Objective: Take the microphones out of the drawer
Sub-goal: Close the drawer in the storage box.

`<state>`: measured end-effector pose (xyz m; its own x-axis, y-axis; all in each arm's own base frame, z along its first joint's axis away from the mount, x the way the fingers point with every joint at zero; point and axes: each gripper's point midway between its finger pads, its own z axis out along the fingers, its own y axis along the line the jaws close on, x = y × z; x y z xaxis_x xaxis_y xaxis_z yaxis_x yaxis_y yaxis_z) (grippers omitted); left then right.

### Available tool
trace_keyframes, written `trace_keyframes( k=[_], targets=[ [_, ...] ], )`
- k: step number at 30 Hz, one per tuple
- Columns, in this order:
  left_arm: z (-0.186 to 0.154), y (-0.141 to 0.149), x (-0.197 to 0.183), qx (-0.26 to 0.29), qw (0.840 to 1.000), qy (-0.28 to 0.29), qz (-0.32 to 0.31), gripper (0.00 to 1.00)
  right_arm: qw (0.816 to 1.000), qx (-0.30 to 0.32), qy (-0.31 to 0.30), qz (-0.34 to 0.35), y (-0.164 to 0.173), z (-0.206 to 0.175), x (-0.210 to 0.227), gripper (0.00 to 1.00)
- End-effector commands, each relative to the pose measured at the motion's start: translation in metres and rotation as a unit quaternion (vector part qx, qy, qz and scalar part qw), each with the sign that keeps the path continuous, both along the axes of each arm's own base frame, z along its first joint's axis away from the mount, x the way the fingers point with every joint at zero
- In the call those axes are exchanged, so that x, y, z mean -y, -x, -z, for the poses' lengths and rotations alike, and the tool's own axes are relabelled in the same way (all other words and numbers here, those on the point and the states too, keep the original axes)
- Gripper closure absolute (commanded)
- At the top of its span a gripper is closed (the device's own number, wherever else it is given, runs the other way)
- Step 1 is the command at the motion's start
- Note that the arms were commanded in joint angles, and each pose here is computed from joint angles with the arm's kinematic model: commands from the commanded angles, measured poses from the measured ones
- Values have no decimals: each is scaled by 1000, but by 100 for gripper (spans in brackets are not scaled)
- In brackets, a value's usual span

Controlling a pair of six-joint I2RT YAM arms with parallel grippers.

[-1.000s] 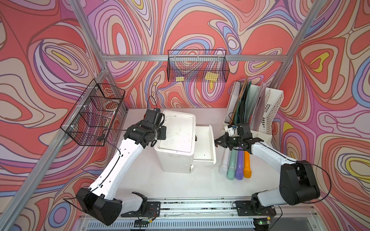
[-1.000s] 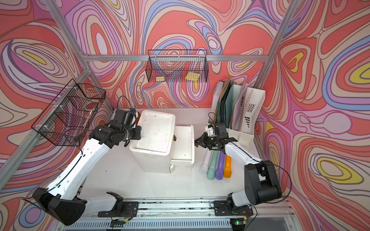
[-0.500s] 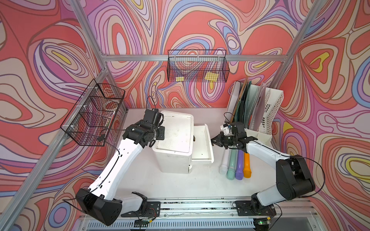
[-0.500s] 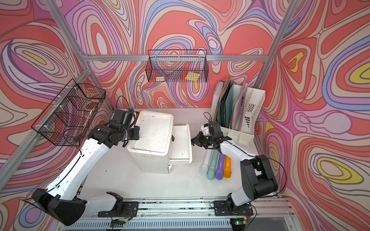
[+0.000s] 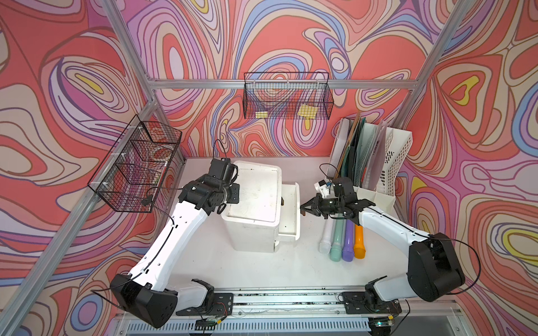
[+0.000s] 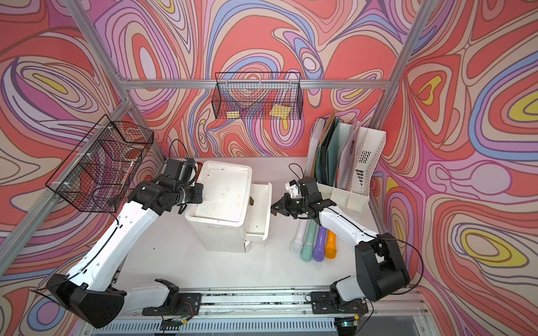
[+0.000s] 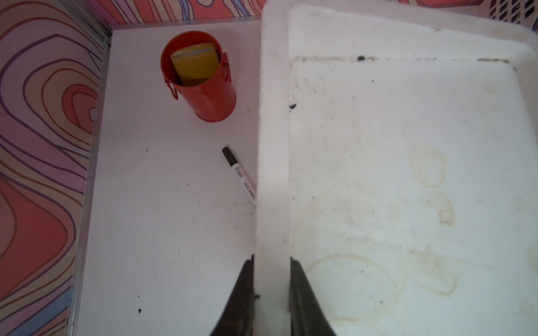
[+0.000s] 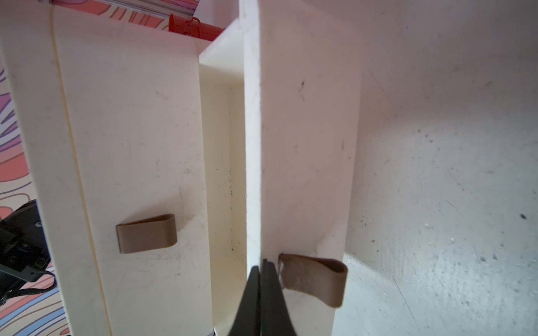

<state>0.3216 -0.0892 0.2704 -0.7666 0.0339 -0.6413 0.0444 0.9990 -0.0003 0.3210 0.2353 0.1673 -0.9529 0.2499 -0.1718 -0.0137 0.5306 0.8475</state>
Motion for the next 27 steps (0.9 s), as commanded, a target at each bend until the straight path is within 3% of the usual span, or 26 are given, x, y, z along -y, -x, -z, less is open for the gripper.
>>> trace_keyframes(
  k=[1, 22, 27],
  targets=[
    [20, 11, 8, -50, 999, -2, 20, 100, 1000, 3, -13, -11, 1, -2, -8, 100],
    [17, 13, 7, -48, 999, -3, 22, 100, 994, 0, -54, -92, -4, 6, -113, 100],
    [17, 13, 6, -47, 999, -5, 22, 100, 995, 0, -48, -89, -3, 8, -114, 100]
  ],
)
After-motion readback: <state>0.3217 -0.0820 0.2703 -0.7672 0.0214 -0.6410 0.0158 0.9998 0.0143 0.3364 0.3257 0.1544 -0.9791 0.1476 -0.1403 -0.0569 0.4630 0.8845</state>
